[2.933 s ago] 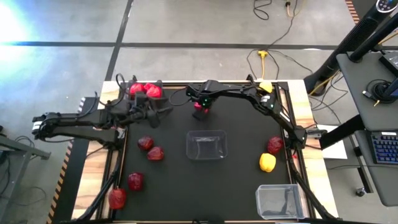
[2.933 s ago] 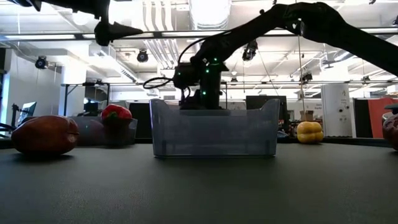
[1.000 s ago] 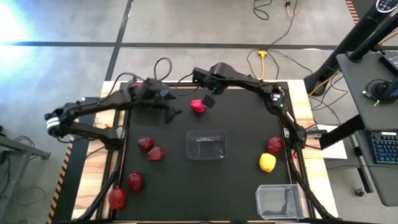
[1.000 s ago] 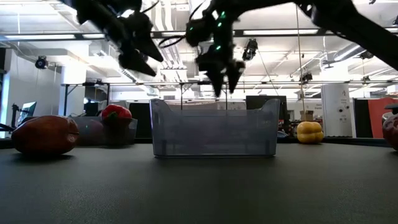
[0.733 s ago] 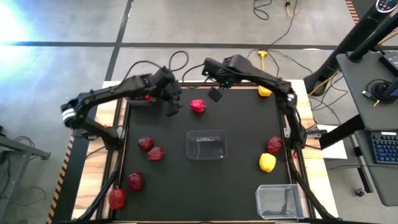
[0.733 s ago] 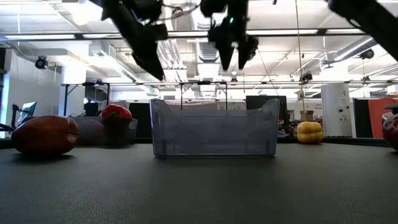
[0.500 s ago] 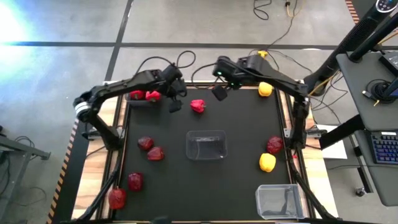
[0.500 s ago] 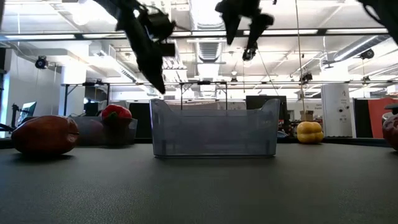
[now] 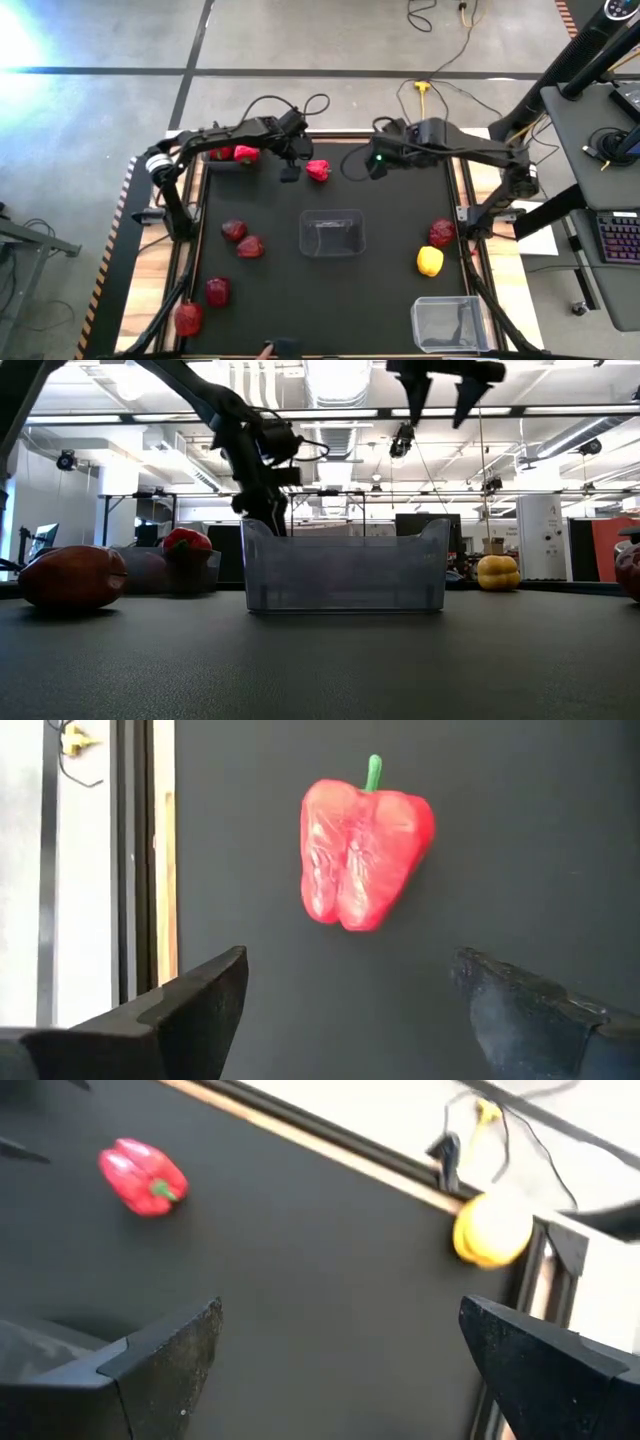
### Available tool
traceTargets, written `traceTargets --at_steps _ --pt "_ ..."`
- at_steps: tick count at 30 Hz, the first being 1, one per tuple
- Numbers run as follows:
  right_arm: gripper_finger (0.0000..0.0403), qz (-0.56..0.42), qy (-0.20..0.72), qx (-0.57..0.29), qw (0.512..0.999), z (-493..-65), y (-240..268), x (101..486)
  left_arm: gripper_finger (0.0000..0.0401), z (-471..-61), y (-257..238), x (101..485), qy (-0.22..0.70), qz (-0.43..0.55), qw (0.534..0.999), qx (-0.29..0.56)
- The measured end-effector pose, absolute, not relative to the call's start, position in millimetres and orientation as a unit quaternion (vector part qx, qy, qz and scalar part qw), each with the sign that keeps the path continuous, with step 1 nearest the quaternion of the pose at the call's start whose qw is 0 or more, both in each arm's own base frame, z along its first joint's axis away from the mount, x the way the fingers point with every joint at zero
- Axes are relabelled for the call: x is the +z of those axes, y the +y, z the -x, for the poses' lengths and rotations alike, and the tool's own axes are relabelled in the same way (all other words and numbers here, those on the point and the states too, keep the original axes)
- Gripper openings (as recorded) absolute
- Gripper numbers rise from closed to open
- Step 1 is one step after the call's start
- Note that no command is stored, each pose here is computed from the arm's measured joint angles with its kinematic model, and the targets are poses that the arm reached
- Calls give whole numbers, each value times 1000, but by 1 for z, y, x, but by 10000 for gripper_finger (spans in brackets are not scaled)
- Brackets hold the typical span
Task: Sort produce into baskets
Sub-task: Put the red bell pepper into the top black bin
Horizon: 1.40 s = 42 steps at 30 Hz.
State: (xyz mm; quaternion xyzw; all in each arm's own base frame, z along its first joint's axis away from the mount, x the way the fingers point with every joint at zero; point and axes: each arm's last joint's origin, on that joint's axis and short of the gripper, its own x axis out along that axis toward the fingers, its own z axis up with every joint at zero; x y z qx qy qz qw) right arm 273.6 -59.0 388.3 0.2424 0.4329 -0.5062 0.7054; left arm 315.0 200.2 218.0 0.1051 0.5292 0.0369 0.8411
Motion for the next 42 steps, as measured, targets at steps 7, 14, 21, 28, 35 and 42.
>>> traceTargets --at_steps 7,14,21,28,35,42 --pt "400 -260 445 -532 672 -269 -54 361 332 -333 207 195 510 -113 852 38" --pt "400 -256 456 -516 679 -272 -54 354 331 -349 200 172 510 -85 856 2" --pt "400 -259 451 -514 682 -273 -54 354 331 -359 202 159 494 -46 868 35" --pt "400 -256 452 -511 685 -273 -54 354 331 -368 187 160 487 -47 872 19" --pt "400 -246 453 -500 696 -276 -55 355 302 -381 168 149 487 1 873 27" --pt "400 -235 455 -496 702 -276 -56 355 201 -386 157 147 484 59 872 52"
